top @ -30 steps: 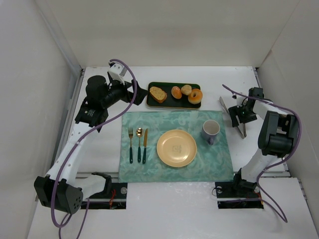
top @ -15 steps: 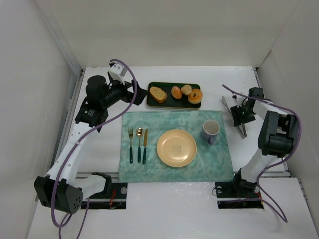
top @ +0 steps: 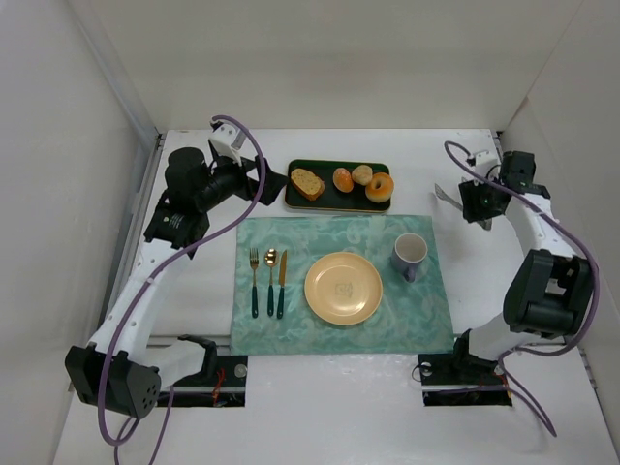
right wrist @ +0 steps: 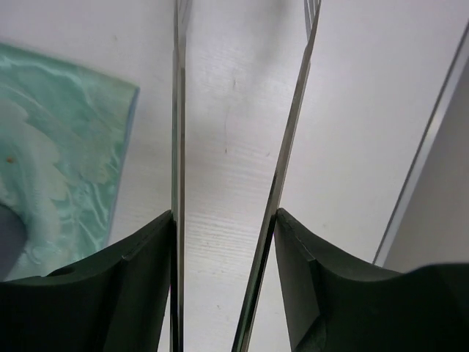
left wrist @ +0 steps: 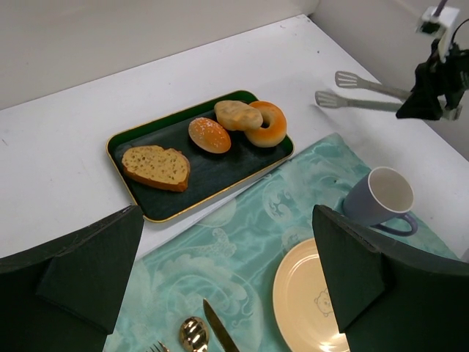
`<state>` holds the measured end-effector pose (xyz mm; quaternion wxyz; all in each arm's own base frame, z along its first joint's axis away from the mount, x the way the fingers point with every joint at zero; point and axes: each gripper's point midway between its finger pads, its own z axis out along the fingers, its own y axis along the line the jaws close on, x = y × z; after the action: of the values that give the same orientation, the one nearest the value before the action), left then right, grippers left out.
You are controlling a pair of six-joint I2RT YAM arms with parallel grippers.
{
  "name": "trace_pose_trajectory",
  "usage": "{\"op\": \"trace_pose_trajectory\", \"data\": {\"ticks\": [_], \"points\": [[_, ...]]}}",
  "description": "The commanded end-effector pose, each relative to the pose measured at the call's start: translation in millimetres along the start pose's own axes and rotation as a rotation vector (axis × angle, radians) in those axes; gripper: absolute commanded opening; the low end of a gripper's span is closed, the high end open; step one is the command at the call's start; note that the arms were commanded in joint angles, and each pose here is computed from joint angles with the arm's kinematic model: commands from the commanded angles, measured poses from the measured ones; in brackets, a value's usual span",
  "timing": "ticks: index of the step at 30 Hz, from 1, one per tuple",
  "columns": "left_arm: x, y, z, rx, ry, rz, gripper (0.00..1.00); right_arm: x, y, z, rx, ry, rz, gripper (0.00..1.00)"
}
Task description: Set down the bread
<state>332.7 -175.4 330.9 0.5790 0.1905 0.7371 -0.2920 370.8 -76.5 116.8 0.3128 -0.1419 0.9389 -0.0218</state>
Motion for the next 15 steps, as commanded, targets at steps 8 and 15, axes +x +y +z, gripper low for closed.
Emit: {"op": "trace_pose_trajectory", "data": {"ticks": [8, 15], "points": [[-23.4, -10.8, -8.2, 0.027, -0.079, 0.036, 1.00, -101.9, 18.0, -72.2, -0.096, -0.301, -0.039, 0.58], [-20.8, -9.3, -5.7, 0.026, -0.071, 0.032, 1.00, -148.6, 79.3, -92.0, -0.223, -0.386, -0.118, 0.58]]}}
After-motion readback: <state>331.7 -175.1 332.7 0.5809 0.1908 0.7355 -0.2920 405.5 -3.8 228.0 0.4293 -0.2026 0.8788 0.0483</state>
